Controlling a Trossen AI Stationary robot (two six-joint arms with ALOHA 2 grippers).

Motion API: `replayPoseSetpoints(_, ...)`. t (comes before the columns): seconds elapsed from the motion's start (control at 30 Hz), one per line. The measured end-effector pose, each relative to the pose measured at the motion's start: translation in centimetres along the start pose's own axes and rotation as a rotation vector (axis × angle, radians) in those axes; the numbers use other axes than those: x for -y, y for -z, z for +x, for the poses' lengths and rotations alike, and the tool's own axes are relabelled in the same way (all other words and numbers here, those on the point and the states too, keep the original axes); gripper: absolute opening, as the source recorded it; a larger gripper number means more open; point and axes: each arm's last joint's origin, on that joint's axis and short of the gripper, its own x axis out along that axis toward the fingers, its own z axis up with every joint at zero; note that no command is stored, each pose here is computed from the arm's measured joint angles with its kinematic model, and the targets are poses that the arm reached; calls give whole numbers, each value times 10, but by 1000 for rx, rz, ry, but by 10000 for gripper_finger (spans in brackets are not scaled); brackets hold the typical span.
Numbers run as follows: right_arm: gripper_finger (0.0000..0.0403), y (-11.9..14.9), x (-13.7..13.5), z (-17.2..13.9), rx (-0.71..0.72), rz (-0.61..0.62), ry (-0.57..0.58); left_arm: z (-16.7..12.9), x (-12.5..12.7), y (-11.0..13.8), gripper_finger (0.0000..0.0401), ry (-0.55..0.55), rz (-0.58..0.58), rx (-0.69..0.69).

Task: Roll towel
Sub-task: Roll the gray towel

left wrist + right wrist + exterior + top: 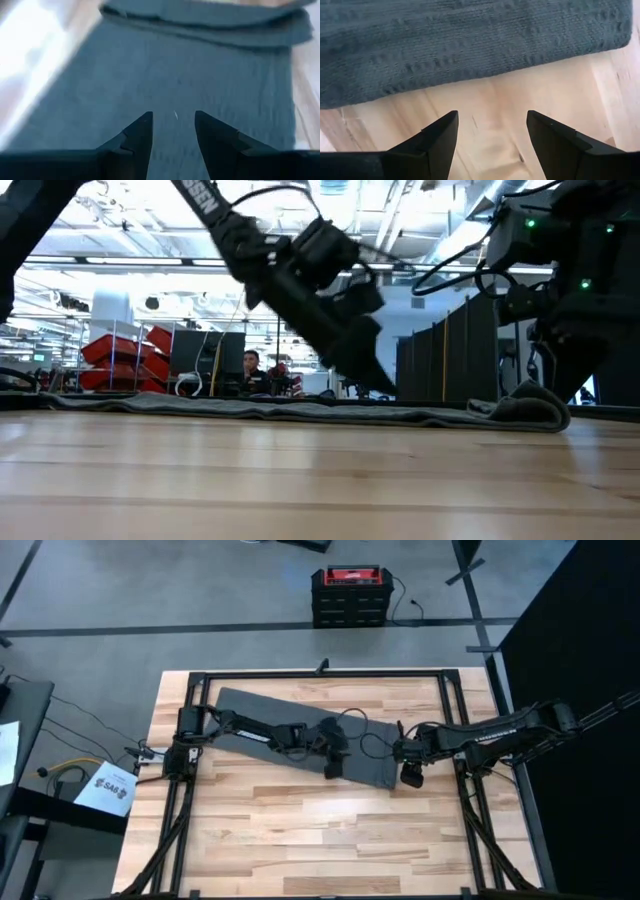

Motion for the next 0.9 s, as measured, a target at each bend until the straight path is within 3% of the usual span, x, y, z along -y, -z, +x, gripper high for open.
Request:
replayPoseSetpoints(0.13, 226, 0, 0, 0, -4, 22, 3, 1, 5, 20, 134, 69, -40, -28)
replayPoseSetpoints(0.5, 226, 9, -23, -11, 6, 7, -26, -7, 39, 48, 134, 99, 81, -201)
replayPoseSetpoints(0.73, 226, 24, -53, -19, 86, 55, -94, -16, 76, 52, 133, 181, 206, -235)
replayPoseSetpoints(0.9, 226, 38, -83, -26, 158, 97, -209, -37, 94, 44, 133, 226, 245, -226)
